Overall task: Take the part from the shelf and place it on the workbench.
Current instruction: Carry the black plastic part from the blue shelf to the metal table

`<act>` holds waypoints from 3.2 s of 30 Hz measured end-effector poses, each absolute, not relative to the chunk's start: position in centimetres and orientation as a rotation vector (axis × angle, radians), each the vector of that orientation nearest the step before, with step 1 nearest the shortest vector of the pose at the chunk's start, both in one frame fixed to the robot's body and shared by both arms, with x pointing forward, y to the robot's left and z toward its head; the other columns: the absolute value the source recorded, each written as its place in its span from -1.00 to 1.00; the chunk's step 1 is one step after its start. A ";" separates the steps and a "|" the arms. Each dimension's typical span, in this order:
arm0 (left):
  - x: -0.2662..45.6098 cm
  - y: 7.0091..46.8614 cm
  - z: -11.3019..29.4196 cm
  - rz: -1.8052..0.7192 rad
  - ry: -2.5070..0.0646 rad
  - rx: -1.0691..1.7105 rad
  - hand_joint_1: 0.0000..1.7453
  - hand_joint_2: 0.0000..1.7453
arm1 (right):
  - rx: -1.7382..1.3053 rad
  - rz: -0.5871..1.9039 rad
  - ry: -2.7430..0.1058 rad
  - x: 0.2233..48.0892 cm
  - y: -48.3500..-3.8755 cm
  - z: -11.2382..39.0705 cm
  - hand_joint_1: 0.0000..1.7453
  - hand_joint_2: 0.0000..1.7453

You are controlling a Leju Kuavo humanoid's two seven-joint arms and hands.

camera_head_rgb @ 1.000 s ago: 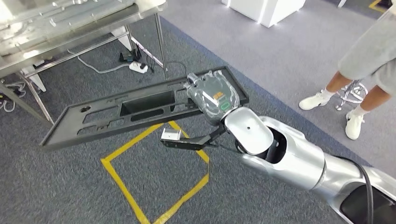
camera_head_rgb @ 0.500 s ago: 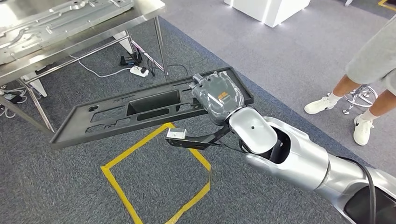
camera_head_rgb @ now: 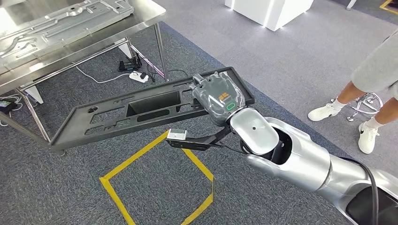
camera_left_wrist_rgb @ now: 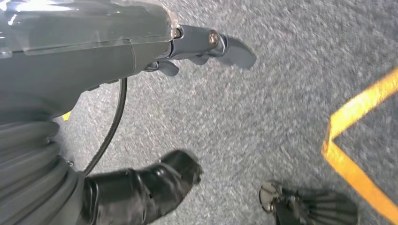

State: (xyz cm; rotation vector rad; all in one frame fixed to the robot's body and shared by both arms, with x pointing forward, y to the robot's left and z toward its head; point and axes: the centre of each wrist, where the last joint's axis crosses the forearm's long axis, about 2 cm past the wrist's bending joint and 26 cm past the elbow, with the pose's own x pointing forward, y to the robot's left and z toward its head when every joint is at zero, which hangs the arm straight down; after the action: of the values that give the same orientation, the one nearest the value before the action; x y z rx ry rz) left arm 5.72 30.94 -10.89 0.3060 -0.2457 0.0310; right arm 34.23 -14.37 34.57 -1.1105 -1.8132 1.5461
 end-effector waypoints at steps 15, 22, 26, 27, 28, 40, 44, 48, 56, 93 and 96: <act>5.9 30.8 -10.9 0.047 -0.226 0.291 -1.00 1.00 | -1.101 1.547 -1.791 34.2 -15.0 34.2 1.00 1.00; 5.8 30.7 -10.9 0.055 -0.213 0.282 -1.00 1.00 | -1.100 1.548 -1.791 34.2 -15.0 34.2 1.00 1.00; 6.0 30.8 -10.9 0.057 -0.215 0.285 -1.00 1.00 | -1.095 1.548 -1.792 34.2 -15.0 34.2 1.00 1.00; 6.1 30.8 -10.9 0.057 -0.215 0.286 -1.00 1.00 | -1.091 1.548 -1.791 34.2 -15.0 34.2 1.00 1.00; 6.1 30.8 -10.8 0.057 -0.216 0.286 -1.00 1.00 | -1.086 1.548 -1.791 34.2 -15.0 34.2 1.00 1.00; 6.1 30.8 -10.8 0.056 -0.220 0.288 -1.00 1.00 | -1.061 1.538 -1.772 34.3 -15.2 34.0 1.00 1.00; 6.1 30.7 -10.8 0.056 -0.223 0.288 -1.00 1.00 | -1.058 1.536 -1.772 34.4 -15.3 34.0 1.00 1.00; 6.1 30.7 -10.8 0.056 -0.222 0.289 -1.00 1.00 | -1.057 1.535 -1.772 34.4 -15.3 34.1 1.00 1.00; 6.2 30.7 -10.8 0.057 -0.226 0.291 -1.00 1.00 | -1.052 1.535 -1.769 34.5 -15.3 34.0 1.00 1.00; 6.1 30.2 -10.8 0.067 -0.224 0.285 -1.00 1.00 | -1.128 1.600 -1.725 34.7 -15.3 34.4 1.00 1.00; 6.2 30.1 -10.8 0.069 -0.228 0.282 -1.00 1.00 | -1.149 1.626 -1.665 35.2 -15.4 35.1 1.00 1.00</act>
State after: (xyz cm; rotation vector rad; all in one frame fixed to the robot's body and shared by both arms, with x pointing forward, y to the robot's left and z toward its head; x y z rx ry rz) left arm 6.18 30.12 -10.84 0.2824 -0.2284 0.0691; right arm 35.20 -15.44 35.08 -1.1492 -1.6650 1.6263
